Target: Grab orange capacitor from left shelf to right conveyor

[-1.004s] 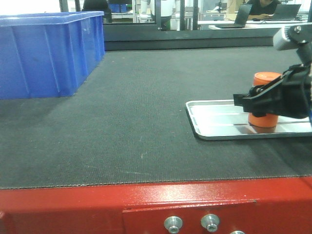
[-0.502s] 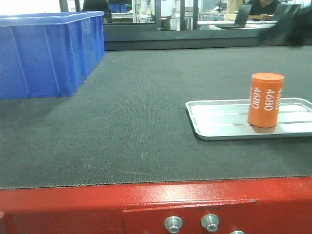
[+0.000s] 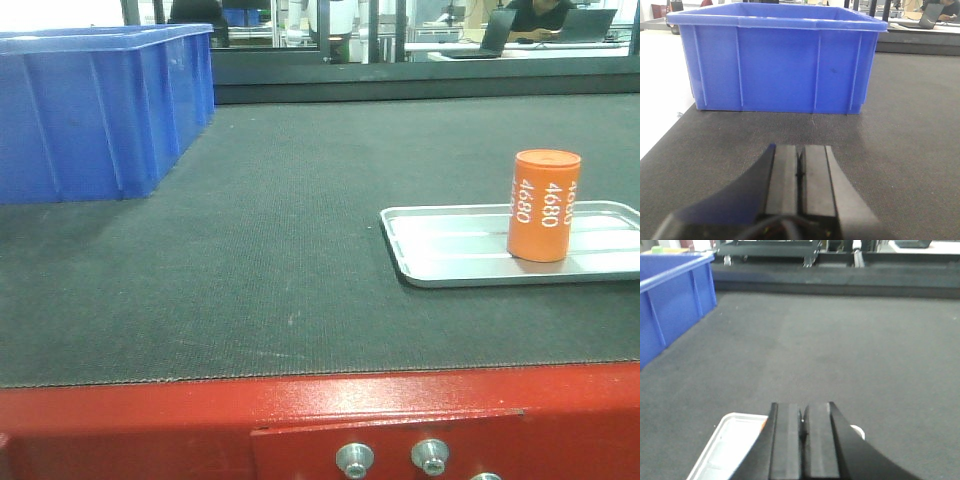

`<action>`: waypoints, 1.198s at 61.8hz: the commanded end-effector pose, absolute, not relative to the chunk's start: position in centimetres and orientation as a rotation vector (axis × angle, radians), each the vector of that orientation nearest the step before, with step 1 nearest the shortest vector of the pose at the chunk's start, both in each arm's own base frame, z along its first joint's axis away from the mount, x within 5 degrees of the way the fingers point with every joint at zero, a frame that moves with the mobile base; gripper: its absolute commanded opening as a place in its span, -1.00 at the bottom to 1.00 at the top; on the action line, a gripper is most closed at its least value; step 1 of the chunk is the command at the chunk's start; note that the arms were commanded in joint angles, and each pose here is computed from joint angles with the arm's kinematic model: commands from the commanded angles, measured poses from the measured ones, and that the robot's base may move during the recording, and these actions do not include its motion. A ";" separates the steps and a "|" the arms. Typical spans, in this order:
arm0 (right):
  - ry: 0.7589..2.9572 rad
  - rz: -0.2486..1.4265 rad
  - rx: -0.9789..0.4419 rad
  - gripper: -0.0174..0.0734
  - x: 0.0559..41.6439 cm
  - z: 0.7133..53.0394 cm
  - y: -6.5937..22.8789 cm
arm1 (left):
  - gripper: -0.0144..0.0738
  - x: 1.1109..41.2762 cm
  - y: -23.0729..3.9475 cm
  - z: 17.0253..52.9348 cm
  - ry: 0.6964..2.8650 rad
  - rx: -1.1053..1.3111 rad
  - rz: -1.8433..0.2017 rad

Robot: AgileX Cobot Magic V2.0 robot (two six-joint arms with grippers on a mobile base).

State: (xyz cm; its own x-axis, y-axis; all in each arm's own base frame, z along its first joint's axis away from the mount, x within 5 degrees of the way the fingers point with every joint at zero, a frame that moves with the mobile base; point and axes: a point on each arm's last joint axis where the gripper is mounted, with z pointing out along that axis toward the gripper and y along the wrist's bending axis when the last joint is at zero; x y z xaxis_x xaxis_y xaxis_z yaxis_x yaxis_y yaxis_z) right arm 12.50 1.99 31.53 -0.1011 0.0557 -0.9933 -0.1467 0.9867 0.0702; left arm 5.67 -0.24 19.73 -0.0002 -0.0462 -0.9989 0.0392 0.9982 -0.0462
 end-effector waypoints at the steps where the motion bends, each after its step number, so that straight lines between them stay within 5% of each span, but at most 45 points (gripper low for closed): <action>1: 1.554 0.183 -0.080 -0.50 12.0 33.3 2.0 | -0.96 5.5 -0.2 20.8 1.465 -0.014 -0.065; 47: 1.621 0.112 -0.039 -0.50 10.5 31.5 1.0 | -0.96 5.5 -0.2 20.8 1.465 -0.014 -0.065; 74: 1.508 0.024 0.054 -0.50 5.7 23.1 -0.1 | -0.96 5.5 -0.2 20.8 1.465 -0.014 -0.065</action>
